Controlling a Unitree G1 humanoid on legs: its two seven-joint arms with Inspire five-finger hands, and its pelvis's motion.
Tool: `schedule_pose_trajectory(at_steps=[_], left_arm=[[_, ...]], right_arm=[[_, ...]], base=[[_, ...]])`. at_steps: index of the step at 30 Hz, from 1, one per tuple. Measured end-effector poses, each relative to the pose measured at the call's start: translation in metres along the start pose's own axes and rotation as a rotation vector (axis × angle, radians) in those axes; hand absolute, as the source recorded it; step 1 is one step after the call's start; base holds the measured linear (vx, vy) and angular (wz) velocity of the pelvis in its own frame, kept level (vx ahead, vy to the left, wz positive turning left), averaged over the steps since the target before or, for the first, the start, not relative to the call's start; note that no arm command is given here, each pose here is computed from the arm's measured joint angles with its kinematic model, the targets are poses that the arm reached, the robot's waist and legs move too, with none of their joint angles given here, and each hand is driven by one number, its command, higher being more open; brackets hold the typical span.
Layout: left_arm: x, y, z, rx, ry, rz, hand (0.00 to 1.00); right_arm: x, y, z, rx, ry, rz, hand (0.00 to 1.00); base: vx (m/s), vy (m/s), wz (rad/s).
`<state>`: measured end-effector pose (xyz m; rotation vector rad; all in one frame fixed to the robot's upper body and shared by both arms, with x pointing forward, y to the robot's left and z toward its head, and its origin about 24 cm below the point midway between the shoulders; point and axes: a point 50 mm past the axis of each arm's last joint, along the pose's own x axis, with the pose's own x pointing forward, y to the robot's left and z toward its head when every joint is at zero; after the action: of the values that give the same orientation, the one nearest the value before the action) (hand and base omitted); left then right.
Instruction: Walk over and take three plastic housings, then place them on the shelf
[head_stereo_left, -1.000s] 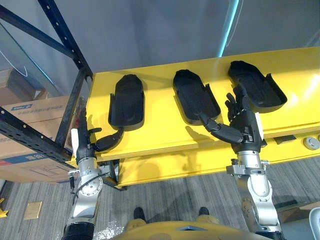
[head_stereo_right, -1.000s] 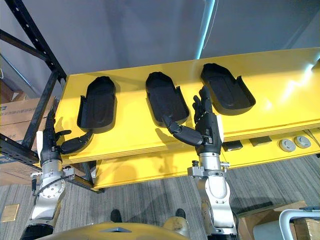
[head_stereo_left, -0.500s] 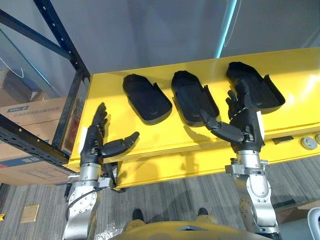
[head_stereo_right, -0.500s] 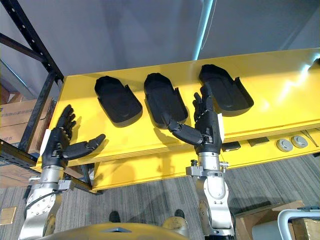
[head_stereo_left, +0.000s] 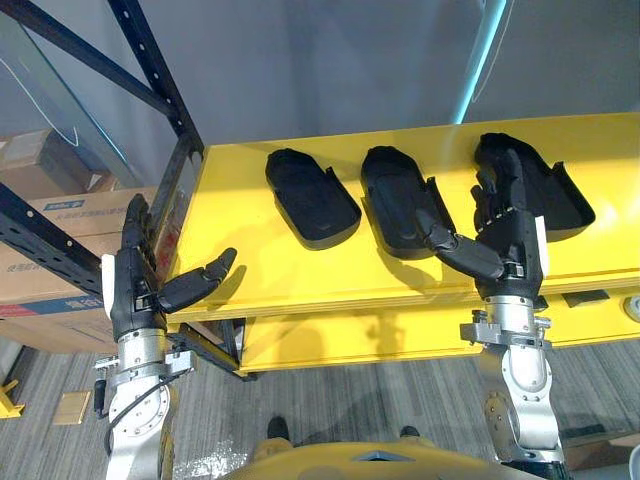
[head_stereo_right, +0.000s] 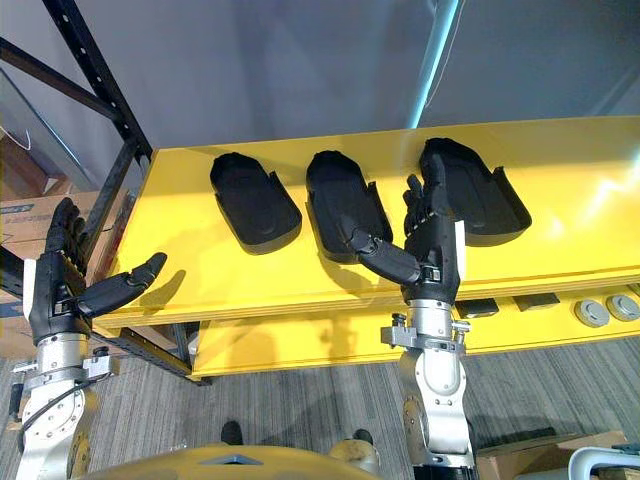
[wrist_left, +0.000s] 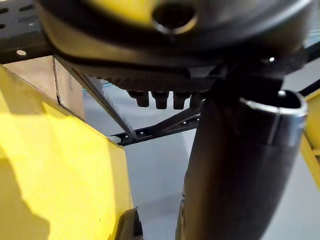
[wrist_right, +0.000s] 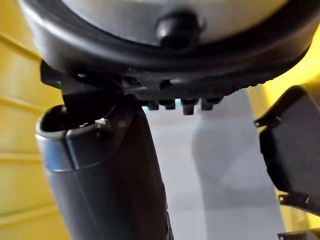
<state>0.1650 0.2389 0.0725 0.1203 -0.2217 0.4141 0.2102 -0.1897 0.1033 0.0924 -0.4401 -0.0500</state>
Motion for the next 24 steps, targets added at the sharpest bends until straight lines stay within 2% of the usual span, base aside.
schedule_pose_trajectory(at_steps=[7,13,16,24], left_arm=[[0.001,-0.027,0.004,-0.099,-0.034,-0.081,1.0],[-0.001,-0.043,0.004,-0.163,-0.027,-0.147,1.0],[0.001,-0.051,0.007,-0.182,-0.039,-0.183,1.0],[0.004,-0.052,0.007,-0.184,-0.047,-0.169,1.0]], right_arm=[[0.023,0.017,0.006,-0.007,-0.06,0.147,1.0],[0.059,0.03,-0.03,-0.047,0.096,0.235,1.0],[0.071,0.034,-0.033,-0.045,0.123,0.267,1.0],[0.076,0.066,-0.032,-0.031,0.142,0.448,1.0]], base=[[-0.04,-0.01,0.18],[-0.04,-0.006,0.08],[-0.03,-0.012,0.24],[-0.03,-0.012,0.14]])
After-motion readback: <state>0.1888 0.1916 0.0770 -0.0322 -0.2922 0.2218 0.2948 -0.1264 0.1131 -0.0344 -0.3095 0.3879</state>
